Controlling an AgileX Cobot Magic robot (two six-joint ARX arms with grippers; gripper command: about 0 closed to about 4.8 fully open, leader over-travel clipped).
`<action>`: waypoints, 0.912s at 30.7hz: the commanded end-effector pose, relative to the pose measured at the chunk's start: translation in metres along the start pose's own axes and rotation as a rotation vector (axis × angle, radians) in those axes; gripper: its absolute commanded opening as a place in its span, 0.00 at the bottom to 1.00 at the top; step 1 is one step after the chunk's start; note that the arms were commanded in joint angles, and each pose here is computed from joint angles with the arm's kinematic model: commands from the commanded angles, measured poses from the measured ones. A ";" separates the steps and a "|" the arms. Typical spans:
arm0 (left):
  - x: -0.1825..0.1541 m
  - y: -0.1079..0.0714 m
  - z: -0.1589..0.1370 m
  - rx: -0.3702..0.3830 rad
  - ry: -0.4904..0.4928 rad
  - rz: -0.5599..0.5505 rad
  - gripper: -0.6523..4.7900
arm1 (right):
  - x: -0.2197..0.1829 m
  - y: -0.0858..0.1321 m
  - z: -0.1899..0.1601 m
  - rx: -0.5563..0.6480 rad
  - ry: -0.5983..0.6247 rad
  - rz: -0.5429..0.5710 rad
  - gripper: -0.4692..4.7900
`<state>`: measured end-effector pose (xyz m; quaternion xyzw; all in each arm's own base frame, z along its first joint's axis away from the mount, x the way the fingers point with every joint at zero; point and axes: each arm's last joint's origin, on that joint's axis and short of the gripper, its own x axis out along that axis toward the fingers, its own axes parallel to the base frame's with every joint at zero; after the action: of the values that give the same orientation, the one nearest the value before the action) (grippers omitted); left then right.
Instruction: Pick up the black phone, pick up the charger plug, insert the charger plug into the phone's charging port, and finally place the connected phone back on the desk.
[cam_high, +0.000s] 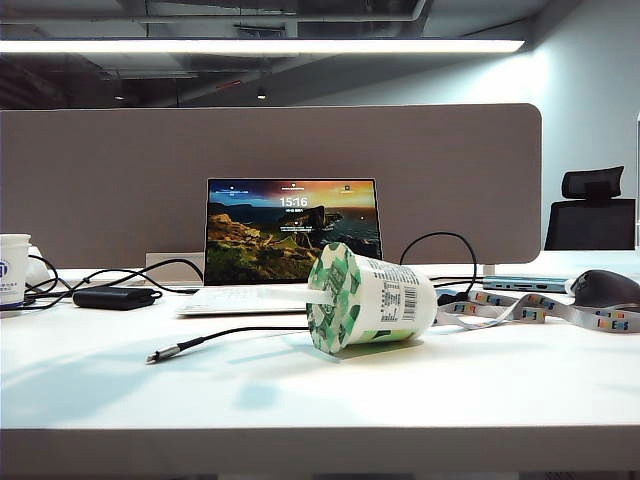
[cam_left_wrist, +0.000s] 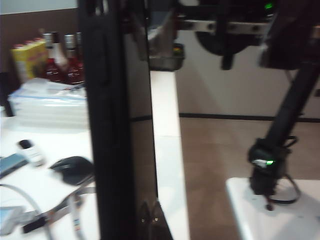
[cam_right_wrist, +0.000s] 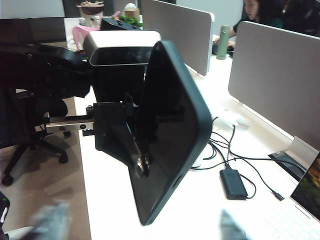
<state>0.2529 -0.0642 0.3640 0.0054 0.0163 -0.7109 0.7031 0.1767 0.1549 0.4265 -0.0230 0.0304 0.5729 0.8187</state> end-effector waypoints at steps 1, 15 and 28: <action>0.006 -0.004 0.006 0.014 -0.012 -0.055 0.11 | -0.004 -0.003 0.005 -0.017 -0.030 -0.006 0.80; 0.040 -0.015 0.013 0.090 -0.023 -0.173 0.11 | -0.002 -0.004 0.014 0.055 -0.114 0.121 0.80; 0.040 -0.015 0.016 0.077 -0.028 -0.180 0.11 | 0.015 -0.011 0.009 0.120 -0.125 0.206 0.79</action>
<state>0.2402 -0.1052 0.3738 0.0125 -0.0053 -0.7679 0.6404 0.1939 0.1655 0.4295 0.0587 0.0289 0.6461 0.7604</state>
